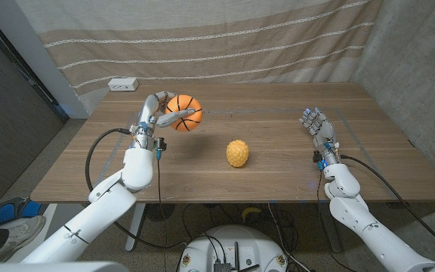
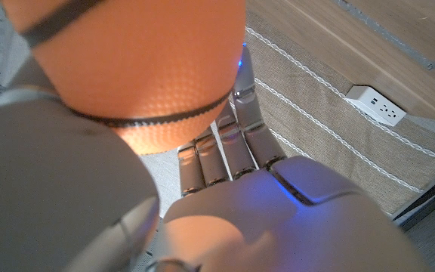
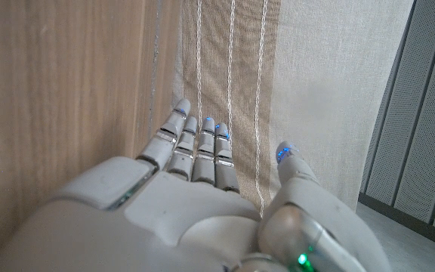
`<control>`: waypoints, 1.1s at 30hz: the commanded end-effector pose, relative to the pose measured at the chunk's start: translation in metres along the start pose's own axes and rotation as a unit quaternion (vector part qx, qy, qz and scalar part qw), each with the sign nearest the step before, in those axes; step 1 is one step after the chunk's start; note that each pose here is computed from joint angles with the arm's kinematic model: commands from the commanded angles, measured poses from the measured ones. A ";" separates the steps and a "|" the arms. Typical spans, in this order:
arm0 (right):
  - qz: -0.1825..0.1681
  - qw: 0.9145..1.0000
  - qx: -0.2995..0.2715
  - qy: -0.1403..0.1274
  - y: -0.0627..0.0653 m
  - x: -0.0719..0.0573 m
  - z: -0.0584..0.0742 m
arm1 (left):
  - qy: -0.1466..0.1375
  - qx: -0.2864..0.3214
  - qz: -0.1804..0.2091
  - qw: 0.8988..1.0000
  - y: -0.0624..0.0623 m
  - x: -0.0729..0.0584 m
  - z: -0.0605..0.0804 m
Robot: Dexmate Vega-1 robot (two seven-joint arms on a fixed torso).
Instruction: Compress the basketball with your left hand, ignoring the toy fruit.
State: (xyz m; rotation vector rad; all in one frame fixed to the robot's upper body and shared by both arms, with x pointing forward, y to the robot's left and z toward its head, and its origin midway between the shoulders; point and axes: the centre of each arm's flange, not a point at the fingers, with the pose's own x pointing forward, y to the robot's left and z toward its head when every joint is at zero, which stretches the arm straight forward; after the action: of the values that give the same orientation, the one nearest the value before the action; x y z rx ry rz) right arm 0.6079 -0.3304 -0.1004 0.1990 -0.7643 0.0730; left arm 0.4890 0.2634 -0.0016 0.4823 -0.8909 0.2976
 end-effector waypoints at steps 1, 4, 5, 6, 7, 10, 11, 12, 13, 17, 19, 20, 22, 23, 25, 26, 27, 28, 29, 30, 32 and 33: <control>0.003 1.000 -0.006 0.003 0.002 -0.002 0.004 | 0.006 -0.072 0.024 0.997 0.010 -0.002 -0.015; 0.003 1.000 -0.008 0.003 0.002 -0.002 0.005 | 0.013 -0.091 0.024 0.996 0.011 0.000 -0.019; 0.004 1.000 -0.008 0.004 0.003 -0.002 0.005 | 0.015 -0.097 0.023 0.995 0.011 0.002 -0.021; 0.004 1.000 -0.009 0.004 0.003 -0.002 0.006 | 0.017 -0.105 0.023 0.994 0.011 0.003 -0.023; 0.004 1.000 -0.010 0.005 0.003 -0.001 0.006 | 0.018 -0.109 0.020 0.994 0.011 0.005 -0.024; 0.004 1.000 -0.012 0.005 0.003 -0.001 0.008 | 0.023 -0.127 0.019 0.991 0.012 0.009 -0.027; 0.005 1.000 -0.012 0.004 0.004 -0.001 0.009 | 0.023 -0.131 0.017 0.991 0.013 0.010 -0.028; 0.005 1.000 -0.013 0.005 0.004 -0.001 0.009 | 0.023 -0.136 0.014 0.990 0.013 0.012 -0.029; 0.005 1.000 -0.013 0.005 0.004 -0.001 0.010 | 0.024 -0.141 0.013 0.990 0.013 0.014 -0.031; 0.004 1.000 -0.015 0.008 0.004 -0.001 0.011 | 0.031 -0.175 0.000 0.984 0.013 0.021 -0.038; 0.004 1.000 -0.016 0.008 0.004 -0.001 0.011 | 0.036 -0.193 -0.006 0.980 0.014 0.025 -0.042; 0.003 1.000 -0.017 0.009 0.004 -0.001 0.012 | 0.040 -0.202 -0.009 0.979 0.014 0.027 -0.044; 0.002 1.000 -0.018 0.010 0.004 -0.002 0.012 | 0.047 -0.224 -0.017 0.973 0.013 0.030 -0.049; 0.001 1.000 -0.018 0.010 0.004 -0.002 0.013 | 0.051 -0.237 -0.022 0.970 0.013 0.032 -0.052; 0.000 1.000 -0.019 0.011 0.003 -0.003 0.013 | 0.059 -0.259 -0.029 0.964 0.012 0.036 -0.058; -0.001 1.000 -0.019 0.012 0.003 -0.003 0.014 | 0.062 -0.268 -0.036 0.961 0.011 0.037 -0.060; -0.002 1.000 -0.020 0.012 0.003 -0.004 0.014 | 0.064 -0.276 -0.043 0.958 0.011 0.039 -0.062; -0.003 1.000 -0.019 0.012 0.002 -0.004 0.014 | 0.067 -0.284 -0.043 0.955 0.010 0.040 -0.064; -0.004 1.000 -0.020 0.012 0.002 -0.004 0.015 | 0.069 -0.290 -0.045 0.953 0.010 0.042 -0.066; -0.005 1.000 -0.020 0.012 0.002 -0.004 0.015 | 0.069 -0.296 -0.049 0.951 0.009 0.043 -0.067; -0.006 1.000 -0.020 0.012 0.002 -0.004 0.016 | 0.073 -0.307 -0.051 0.947 0.008 0.046 -0.069; -0.006 1.000 -0.021 0.013 0.002 -0.005 0.016 | 0.072 -0.312 -0.058 0.945 0.008 0.047 -0.071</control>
State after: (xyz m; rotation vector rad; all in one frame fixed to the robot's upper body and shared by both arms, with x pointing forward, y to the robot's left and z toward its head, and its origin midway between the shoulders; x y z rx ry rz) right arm 0.6007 -0.3296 -0.0954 0.1688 -0.7379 0.0575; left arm 0.5375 0.3063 -0.0012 0.1420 -0.8250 0.1598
